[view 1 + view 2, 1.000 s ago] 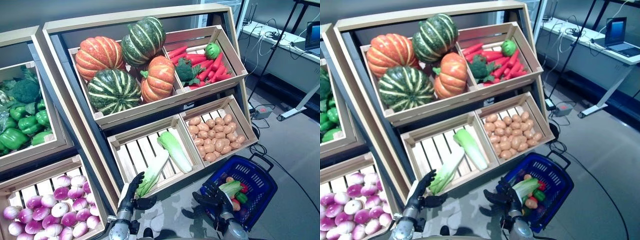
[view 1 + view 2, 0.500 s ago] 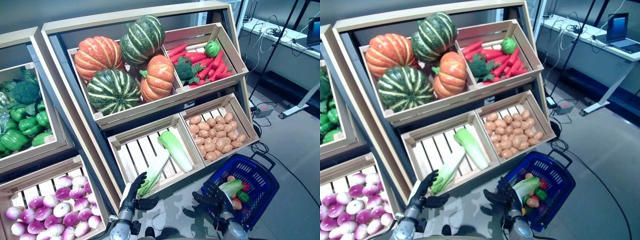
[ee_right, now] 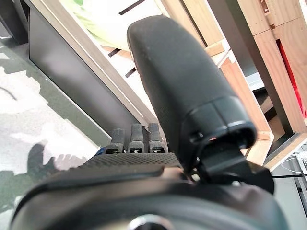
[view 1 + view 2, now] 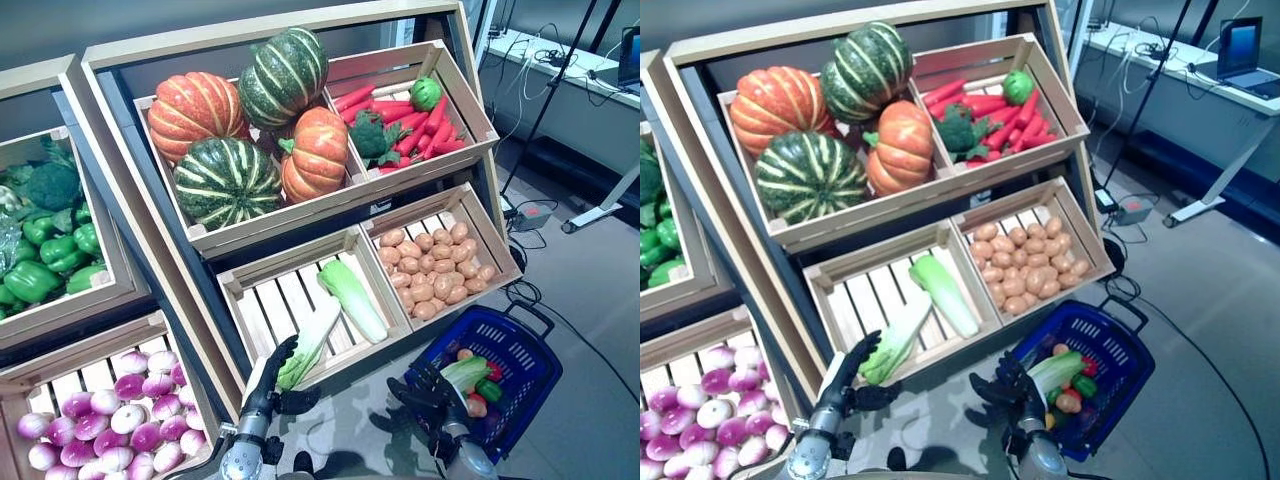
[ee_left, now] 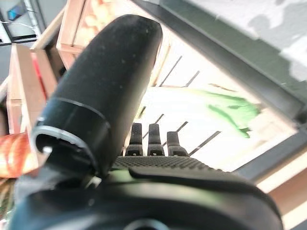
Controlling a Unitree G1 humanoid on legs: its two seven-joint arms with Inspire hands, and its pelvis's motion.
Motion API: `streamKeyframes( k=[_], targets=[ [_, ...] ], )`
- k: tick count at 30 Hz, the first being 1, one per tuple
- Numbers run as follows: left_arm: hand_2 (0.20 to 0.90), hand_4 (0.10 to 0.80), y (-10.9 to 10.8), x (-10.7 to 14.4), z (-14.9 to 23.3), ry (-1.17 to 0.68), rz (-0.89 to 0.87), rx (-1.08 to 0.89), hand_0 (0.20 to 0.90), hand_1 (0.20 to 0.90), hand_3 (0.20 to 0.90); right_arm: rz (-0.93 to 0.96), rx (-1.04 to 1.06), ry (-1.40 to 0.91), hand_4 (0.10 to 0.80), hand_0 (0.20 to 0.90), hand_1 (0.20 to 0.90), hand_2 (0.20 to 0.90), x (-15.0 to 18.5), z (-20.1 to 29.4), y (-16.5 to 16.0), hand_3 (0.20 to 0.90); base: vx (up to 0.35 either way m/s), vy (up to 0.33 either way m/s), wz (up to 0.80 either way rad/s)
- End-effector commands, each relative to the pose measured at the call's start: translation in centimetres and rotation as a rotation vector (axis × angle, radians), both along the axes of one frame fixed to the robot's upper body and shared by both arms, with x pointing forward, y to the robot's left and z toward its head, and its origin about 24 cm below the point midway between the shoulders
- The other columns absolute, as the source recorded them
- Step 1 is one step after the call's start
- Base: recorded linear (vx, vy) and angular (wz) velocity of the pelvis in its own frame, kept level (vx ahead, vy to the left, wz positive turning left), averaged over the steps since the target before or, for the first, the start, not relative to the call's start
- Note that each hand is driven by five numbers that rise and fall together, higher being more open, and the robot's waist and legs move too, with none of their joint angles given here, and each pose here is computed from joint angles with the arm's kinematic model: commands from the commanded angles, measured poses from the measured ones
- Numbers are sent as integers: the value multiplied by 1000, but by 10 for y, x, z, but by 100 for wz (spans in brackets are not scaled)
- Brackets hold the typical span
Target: Put vegetables into the basket
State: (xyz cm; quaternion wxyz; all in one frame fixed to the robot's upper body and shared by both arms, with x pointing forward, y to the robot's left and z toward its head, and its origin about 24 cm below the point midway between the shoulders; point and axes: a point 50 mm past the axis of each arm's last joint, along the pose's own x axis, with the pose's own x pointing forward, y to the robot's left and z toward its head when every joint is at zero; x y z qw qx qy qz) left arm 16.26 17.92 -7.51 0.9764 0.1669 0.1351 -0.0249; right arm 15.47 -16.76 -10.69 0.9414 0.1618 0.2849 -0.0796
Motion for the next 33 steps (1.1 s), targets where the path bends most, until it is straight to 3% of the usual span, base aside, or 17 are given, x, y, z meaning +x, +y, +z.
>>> streamKeyframes(
  k=[1,10,18,33],
  targets=[
    [900,800,15,58,69,-399,6,-71,900,900,900,90,4,-397,800,900,900,900,53,58,10,900,32,-6,1],
    [900,800,33,66,91,-516,91,-77,900,900,900,-17,-16,-405,800,900,900,900,49,62,-8,900,55,-10,5],
    [900,800,48,78,82,-429,190,-9,900,900,900,1,-25,-348,800,900,900,900,44,57,-4,900,68,35,0],
    [900,800,52,130,135,-626,214,68,900,900,900,27,-87,-470,800,900,900,900,75,84,-22,900,-104,74,-12]
  ],
)
